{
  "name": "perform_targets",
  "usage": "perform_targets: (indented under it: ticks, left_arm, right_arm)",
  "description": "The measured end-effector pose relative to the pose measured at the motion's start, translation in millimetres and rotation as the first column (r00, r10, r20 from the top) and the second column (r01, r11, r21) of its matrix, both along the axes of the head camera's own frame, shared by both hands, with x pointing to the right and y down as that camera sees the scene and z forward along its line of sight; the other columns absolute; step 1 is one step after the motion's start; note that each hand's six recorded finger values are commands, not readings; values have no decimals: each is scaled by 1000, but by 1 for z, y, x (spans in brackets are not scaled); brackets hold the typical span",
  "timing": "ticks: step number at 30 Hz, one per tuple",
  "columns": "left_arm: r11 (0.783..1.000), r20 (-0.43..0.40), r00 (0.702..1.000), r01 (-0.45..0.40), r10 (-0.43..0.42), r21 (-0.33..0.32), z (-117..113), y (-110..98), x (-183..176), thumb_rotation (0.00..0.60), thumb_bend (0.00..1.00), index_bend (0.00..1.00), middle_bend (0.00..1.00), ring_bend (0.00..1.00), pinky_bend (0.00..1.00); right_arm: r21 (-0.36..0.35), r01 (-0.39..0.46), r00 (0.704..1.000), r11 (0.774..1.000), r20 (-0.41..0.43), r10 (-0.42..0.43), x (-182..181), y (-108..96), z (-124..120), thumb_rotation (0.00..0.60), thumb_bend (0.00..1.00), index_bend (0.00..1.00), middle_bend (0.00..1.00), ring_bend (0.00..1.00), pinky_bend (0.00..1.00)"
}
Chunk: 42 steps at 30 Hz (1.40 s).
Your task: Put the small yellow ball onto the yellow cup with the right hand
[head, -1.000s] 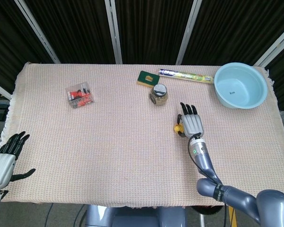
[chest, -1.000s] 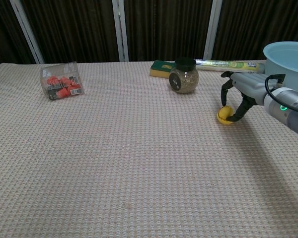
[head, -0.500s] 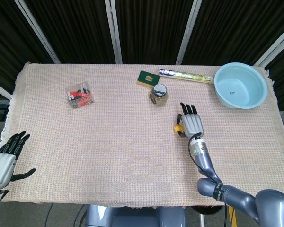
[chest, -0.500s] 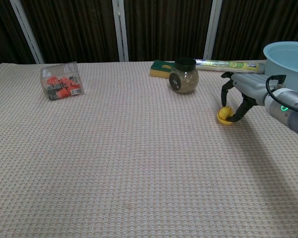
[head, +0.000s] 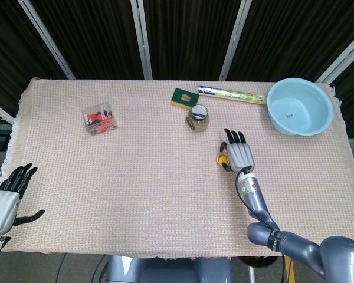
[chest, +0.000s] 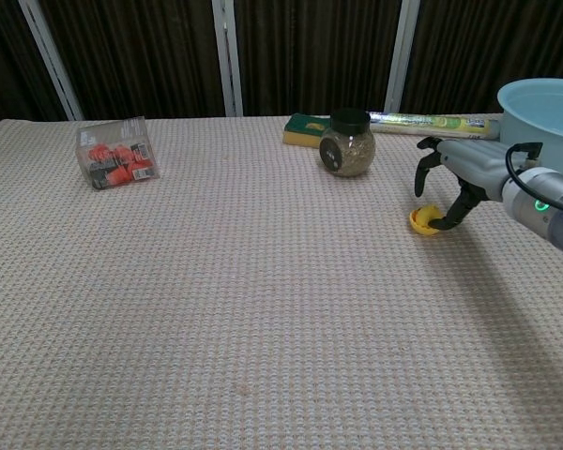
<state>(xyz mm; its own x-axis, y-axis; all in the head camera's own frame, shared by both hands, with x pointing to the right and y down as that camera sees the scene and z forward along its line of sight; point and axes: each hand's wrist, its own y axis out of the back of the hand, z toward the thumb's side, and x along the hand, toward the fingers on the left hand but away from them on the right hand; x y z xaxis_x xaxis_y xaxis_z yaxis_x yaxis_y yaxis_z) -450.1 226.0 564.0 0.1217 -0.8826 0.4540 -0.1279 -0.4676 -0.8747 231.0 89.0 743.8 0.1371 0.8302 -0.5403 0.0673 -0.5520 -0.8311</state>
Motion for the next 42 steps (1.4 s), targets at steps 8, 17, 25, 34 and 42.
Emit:
perform_targets:
  ticks: [8,17,25,34,42]
  left_arm:
    - [1000,1,1000,0,0,0,0,0,0,600,0,0,0,0,217]
    - [1000,10,1000,5,-5,-3,1,0,-2,600,0,0,0,0,217]
    - [1000,36,999,-10,10,16,-2,1,-2,600,0,0,0,0,217]
    - [999,65,998,-10,8,32,-5,5,-6,600,0,0,0,0,216]
    - [999,74,997,-12,9,41,-7,8,-6,600,0,0,0,0,217]
  right_arm:
    - [1,10,1000,1000,-8,-10,3,0,-2,600,25,330,0,0,0]
    - [1,38,999,999,-25,-38,17,2,-19,600,0,179,0,0,0]
    - [5,58,996,998,-67,-58,53,23,-58,600,0,76,0,0,0]
    - [16,-11,988,1000,-155,13,124,73,-128,600,0,40,0,0,0]
    - [38,-82,978,996,-188,87,164,119,-164,600,0,48,0,0,0]
